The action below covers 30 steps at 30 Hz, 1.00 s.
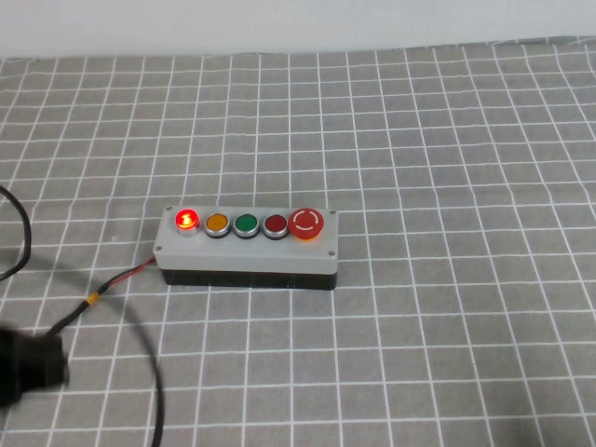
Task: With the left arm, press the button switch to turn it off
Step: Press the button to turn off
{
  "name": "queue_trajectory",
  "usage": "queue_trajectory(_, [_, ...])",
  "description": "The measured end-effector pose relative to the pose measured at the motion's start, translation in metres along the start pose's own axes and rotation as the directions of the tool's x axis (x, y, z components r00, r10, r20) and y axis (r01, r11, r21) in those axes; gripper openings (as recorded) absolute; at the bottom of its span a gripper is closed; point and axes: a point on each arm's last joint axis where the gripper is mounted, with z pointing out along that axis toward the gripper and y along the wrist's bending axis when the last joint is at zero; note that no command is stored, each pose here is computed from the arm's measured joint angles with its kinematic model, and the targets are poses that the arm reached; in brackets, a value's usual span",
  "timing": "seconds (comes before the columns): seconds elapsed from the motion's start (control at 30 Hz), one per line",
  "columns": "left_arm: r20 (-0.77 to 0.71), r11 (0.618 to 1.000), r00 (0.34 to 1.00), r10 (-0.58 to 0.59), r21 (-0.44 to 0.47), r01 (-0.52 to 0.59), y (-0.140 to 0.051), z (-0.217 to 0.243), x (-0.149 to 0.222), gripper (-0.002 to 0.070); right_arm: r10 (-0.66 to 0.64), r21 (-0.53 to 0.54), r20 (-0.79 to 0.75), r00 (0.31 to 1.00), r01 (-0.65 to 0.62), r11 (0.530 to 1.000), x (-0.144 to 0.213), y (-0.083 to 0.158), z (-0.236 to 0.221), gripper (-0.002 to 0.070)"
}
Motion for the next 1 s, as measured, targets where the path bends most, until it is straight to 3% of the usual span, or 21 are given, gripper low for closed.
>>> queue_trajectory(0.13, [-0.109,0.997,0.992,0.062,-0.029,-0.065,0.002,0.018,-0.043,-0.0003,0.0,0.0,0.0,1.0,0.0,1.0,0.0,0.0,0.0,-0.0018])
queue_trajectory(0.5, [-0.213,0.989,0.967,0.143,0.053,-0.135,0.007,0.11,-0.136,-0.0003,0.0,0.0,0.0,1.0,0.0,1.0,0.0,0.0,0.0,-0.0018])
queue_trajectory(0.63, [-0.252,0.988,0.956,0.151,0.067,-0.138,0.01,0.136,-0.151,-0.0003,0.0,0.0,0.0,1.0,0.0,1.0,0.0,0.0,0.0,-0.0018])
queue_trajectory(1.0, [-0.333,0.978,0.921,0.203,0.124,-0.171,-0.005,0.195,-0.162,-0.0003,0.0,0.0,0.0,1.0,0.0,1.0,0.0,0.0,0.0,-0.0018])
